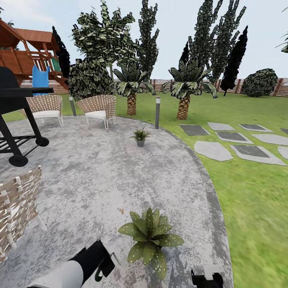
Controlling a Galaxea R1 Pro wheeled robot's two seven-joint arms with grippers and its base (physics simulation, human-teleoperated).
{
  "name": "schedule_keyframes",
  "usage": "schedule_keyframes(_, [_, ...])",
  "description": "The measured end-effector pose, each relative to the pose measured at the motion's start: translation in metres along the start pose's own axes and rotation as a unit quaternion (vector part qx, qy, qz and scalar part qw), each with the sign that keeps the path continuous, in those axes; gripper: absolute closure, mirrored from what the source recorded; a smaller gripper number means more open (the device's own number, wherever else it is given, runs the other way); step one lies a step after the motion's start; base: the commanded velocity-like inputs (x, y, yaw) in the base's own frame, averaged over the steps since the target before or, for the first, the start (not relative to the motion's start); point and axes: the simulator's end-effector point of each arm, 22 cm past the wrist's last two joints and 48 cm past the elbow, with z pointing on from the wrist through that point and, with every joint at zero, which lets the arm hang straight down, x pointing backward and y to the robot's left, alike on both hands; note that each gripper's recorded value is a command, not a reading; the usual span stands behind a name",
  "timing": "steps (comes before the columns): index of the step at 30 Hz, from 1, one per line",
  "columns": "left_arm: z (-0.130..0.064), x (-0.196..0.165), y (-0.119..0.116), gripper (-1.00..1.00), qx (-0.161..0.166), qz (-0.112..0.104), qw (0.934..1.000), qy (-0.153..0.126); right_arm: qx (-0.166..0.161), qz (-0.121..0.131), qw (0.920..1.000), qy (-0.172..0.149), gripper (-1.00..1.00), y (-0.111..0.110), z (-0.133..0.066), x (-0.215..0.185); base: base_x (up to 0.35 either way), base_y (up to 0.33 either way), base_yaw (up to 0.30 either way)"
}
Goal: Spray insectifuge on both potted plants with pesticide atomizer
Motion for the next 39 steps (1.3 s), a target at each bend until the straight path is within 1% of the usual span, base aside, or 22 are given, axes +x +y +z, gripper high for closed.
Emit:
schedule_keyframes(1, [0.002,0.003,-0.005,1.00,0.005,0.003,1.0000,0.000,0.000,0.000,1.0000,0.000,-1.00,-0.001,0.000,0.000,0.000,0.000,0.000])
schedule_keyframes(2, [0.003,-0.008,-0.016,1.00,0.015,0.005,0.9998,-0.013,0.001,-0.001,1.0000,0.001,-1.00,-0.002,0.000,0.001,0.000,0.000,0.000])
schedule_keyframes(3, [0.003,-0.010,-0.018,1.00,0.015,0.008,0.9998,-0.014,0.001,-0.001,1.0000,0.001,-1.00,-0.002,0.000,0.001,0.000,0.000,0.000])
schedule_keyframes(6, [0.003,-0.010,-0.021,1.00,0.020,0.008,0.9997,-0.014,0.005,-0.003,1.0000,0.001,-1.00,-0.008,0.000,0.001,0.000,0.000,0.000])
schedule_keyframes(9, [0.002,-0.006,-0.033,1.00,0.055,0.010,0.9984,-0.011,0.005,-0.003,1.0000,0.000,-1.00,-0.009,0.001,0.001,0.000,0.000,0.000])
schedule_keyframes(10, [0.002,0.001,-0.029,1.00,0.059,0.013,0.9982,-0.007,0.005,-0.003,1.0000,0.000,-1.00,-0.010,0.001,0.001,0.000,0.000,0.000])
schedule_keyframes(12, [0.001,0.006,-0.020,1.00,0.054,0.010,0.9985,-0.006,0.005,-0.003,1.0000,0.000,-1.00,-0.009,0.000,0.001,0.000,0.000,0.000])
schedule_keyframes(15, [0.000,0.007,-0.015,1.00,0.049,0.011,0.9987,-0.005,0.005,-0.003,1.0000,0.000,-1.00,-0.009,0.000,0.001,0.000,0.000,0.000])
schedule_keyframes(19, [-0.011,-0.019,0.001,1.00,0.033,0.015,0.9991,-0.024,0.005,-0.003,1.0000,0.000,-1.00,-0.009,0.000,0.001,0.000,0.000,0.000])
schedule_keyframes(20, [-0.014,-0.024,0.001,1.00,0.040,0.015,0.9987,-0.026,0.005,-0.003,1.0000,0.000,-1.00,-0.009,0.000,0.001,0.000,0.000,0.000])
schedule_keyframes(21, [-0.020,-0.030,0.002,1.00,0.051,0.017,0.9982,-0.028,0.005,-0.003,1.0000,0.000,-1.00,-0.009,0.000,0.000,0.000,0.000,0.000])
schedule_keyframes(22, [-0.026,-0.038,0.007,1.00,0.053,0.026,0.9978,-0.030,0.005,-0.003,1.0000,0.000,-1.00,-0.009,0.000,0.000,0.000,0.000,0.000])
schedule_keyframes(24, [-0.041,-0.053,0.024,1.00,0.047,0.054,0.9969,-0.033,0.005,-0.003,1.0000,0.000,-1.00,-0.008,0.000,0.000,0.000,0.000,0.000])
schedule_keyframes(25, [-0.051,-0.056,0.034,1.00,0.045,0.066,0.9964,-0.027,0.005,-0.003,1.0000,0.000,-1.00,-0.008,0.000,0.000,0.000,0.000,0.000])
schedule_keyframes(27, [-0.072,-0.067,0.048,1.00,0.051,0.075,0.9956,-0.023,0.005,-0.003,1.0000,0.000,-1.00,-0.008,0.000,0.000,0.000,0.000,0.000])
schedule_keyframes(29, [-0.089,-0.079,0.058,1.00,0.050,0.090,0.9944,-0.022,0.005,-0.004,1.0000,0.000,-1.00,-0.008,0.000,0.001,0.000,0.000,0.000])
schedule_keyframes(30, [-0.098,-0.082,0.065,1.00,0.046,0.102,0.9937,-0.010,0.005,-0.004,1.0000,0.000,-1.00,-0.008,0.000,0.001,0.000,0.000,0.000])
schedule_keyframes(31, [-0.107,-0.081,0.071,1.00,0.044,0.111,0.9928,0.009,0.005,-0.004,1.0000,0.000,-1.00,-0.008,0.000,0.000,0.000,0.000,0.000])
schedule_keyframes(33, [-0.118,-0.082,0.079,1.00,0.042,0.119,0.9915,0.030,0.004,-0.004,1.0000,0.000,-1.00,-0.008,0.000,0.001,0.000,0.000,0.000])
schedule_keyframes(35, [-0.131,-0.088,0.089,1.00,0.033,0.128,0.9904,0.040,0.004,-0.004,1.0000,0.000,-1.00,-0.007,0.000,0.001,0.000,0.000,0.000])
schedule_keyframes(38, [-0.140,-0.106,0.083,1.00,0.019,0.137,0.9893,0.047,0.004,-0.003,1.0000,0.000,-1.00,-0.007,0.000,0.001,0.000,0.000,0.000])
schedule_keyframes(39, [-0.143,-0.114,0.080,1.00,0.007,0.148,0.9875,0.055,0.004,-0.003,1.0000,0.000,-1.00,-0.008,0.000,0.001,0.000,0.000,0.000])
